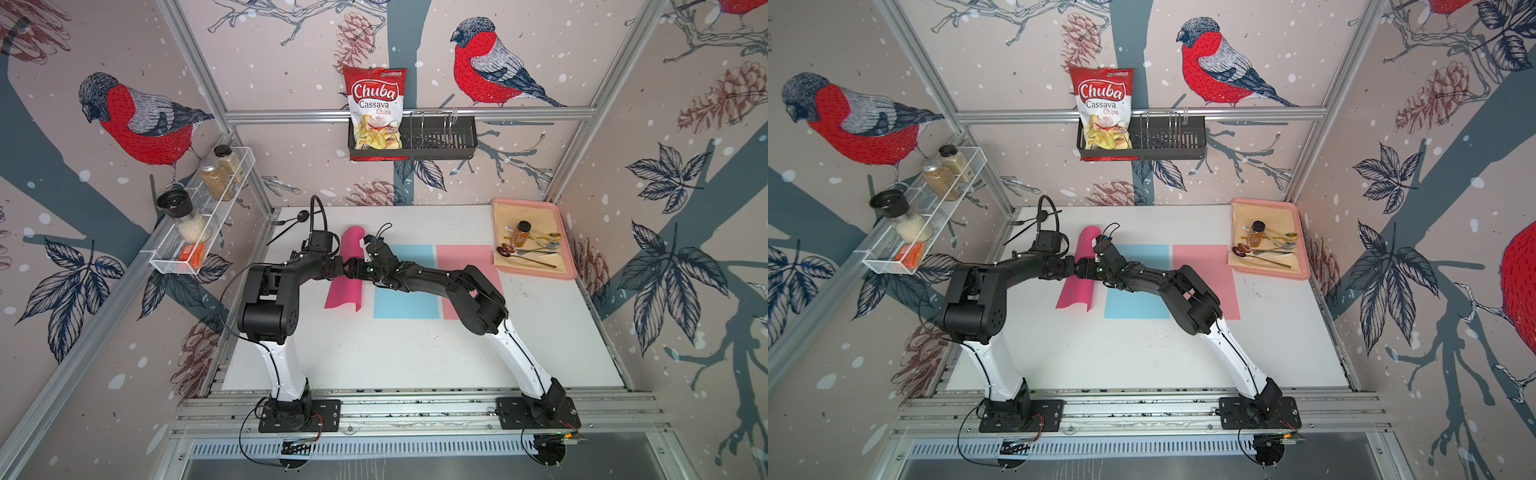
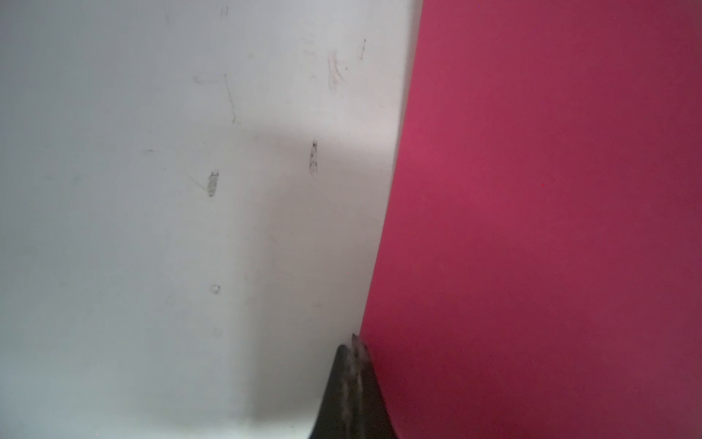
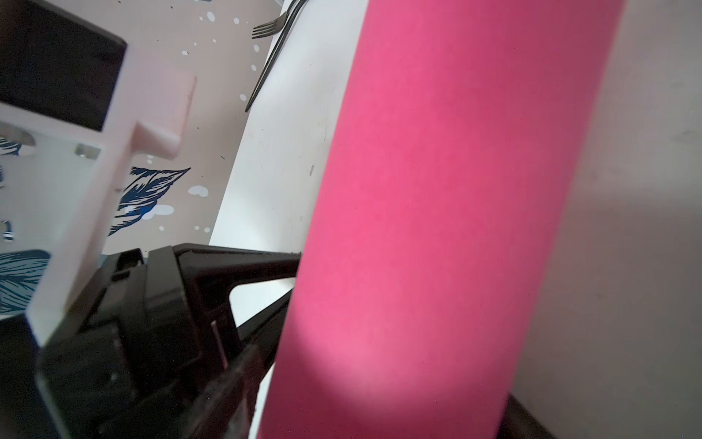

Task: Fold the rectangular paper in half along the long edge
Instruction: Pick up the paper from the center of the board.

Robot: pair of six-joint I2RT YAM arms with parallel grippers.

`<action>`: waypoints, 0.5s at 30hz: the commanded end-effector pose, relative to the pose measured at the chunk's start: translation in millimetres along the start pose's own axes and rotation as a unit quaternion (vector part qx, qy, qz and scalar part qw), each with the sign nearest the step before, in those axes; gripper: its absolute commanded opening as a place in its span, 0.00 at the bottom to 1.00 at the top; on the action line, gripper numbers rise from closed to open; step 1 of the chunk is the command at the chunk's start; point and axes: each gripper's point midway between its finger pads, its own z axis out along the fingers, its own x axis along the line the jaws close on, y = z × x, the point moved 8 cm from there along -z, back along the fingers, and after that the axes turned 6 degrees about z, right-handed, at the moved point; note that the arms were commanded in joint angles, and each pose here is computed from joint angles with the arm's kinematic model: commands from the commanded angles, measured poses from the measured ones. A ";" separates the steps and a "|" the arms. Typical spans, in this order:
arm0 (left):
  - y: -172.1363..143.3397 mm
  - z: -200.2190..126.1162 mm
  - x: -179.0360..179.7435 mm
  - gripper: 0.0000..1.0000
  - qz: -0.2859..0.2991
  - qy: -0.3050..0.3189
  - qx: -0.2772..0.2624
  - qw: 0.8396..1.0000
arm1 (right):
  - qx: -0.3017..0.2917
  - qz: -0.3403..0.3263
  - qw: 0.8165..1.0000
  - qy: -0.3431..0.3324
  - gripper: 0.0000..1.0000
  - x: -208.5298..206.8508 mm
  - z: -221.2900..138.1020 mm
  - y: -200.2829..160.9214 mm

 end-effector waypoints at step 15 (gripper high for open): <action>-37.5 7.2 -14.8 0.00 0.003 -0.046 0.097 0.994 | 0.055 0.052 0.997 -0.023 0.55 -26.2 0.2 -21.3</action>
